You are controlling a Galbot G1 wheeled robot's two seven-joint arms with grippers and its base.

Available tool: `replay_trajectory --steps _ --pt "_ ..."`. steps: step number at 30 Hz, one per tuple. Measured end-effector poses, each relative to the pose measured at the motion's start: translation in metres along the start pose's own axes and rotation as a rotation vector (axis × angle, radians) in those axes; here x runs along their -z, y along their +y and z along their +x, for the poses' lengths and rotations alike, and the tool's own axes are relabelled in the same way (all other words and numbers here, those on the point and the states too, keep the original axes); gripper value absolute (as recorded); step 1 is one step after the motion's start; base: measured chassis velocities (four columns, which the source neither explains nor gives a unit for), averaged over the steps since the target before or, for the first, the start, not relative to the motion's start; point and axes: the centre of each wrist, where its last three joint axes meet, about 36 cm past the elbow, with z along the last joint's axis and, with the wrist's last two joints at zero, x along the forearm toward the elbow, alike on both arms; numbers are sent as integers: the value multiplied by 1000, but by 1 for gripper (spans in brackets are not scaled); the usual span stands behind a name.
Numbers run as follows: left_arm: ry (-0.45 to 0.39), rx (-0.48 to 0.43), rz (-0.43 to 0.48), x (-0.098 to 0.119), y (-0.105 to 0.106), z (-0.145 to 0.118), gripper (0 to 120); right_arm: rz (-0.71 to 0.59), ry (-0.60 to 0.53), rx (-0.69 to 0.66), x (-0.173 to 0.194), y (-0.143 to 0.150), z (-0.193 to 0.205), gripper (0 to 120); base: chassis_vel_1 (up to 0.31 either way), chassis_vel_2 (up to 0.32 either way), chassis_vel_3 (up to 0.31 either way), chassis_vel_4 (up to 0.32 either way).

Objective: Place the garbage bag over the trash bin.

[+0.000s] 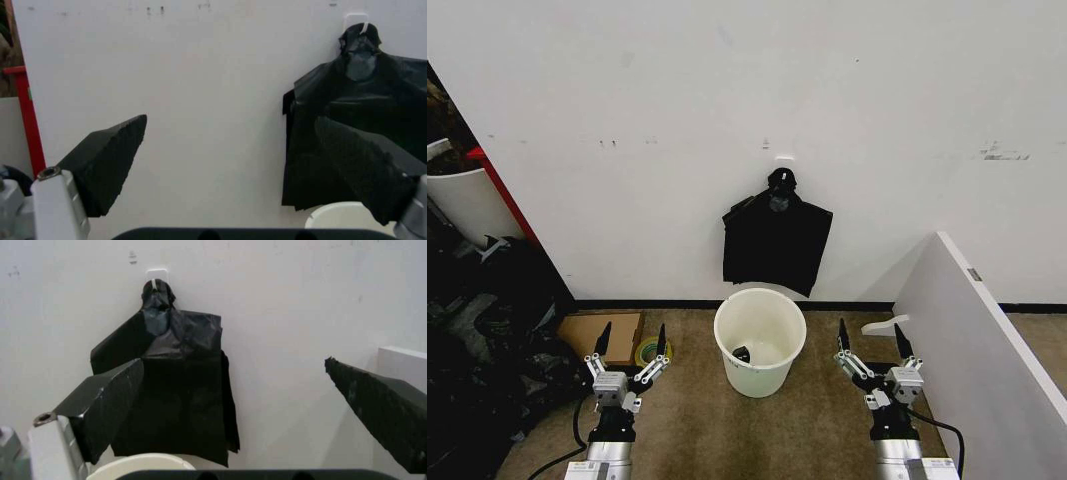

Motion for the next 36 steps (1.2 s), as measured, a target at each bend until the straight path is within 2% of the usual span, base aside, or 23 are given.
replay_trajectory --steps 16,25,30,36 --pt "1 10 -9 -2 3 -1 99 -29 24 20 -4 -1 -9 100 0 0 0 0" --pt "-1 22 -16 -5 8 -3 99 -310 71 129 -4 15 -62 100 0 0 0 0" --pt "-16 -2 -9 -8 8 -16 99 -442 90 210 5 7 -91 100 0 0 0 0" --pt "-5 -4 -6 -11 10 -14 99 -566 118 278 9 5 -117 100 0 0 0 0"
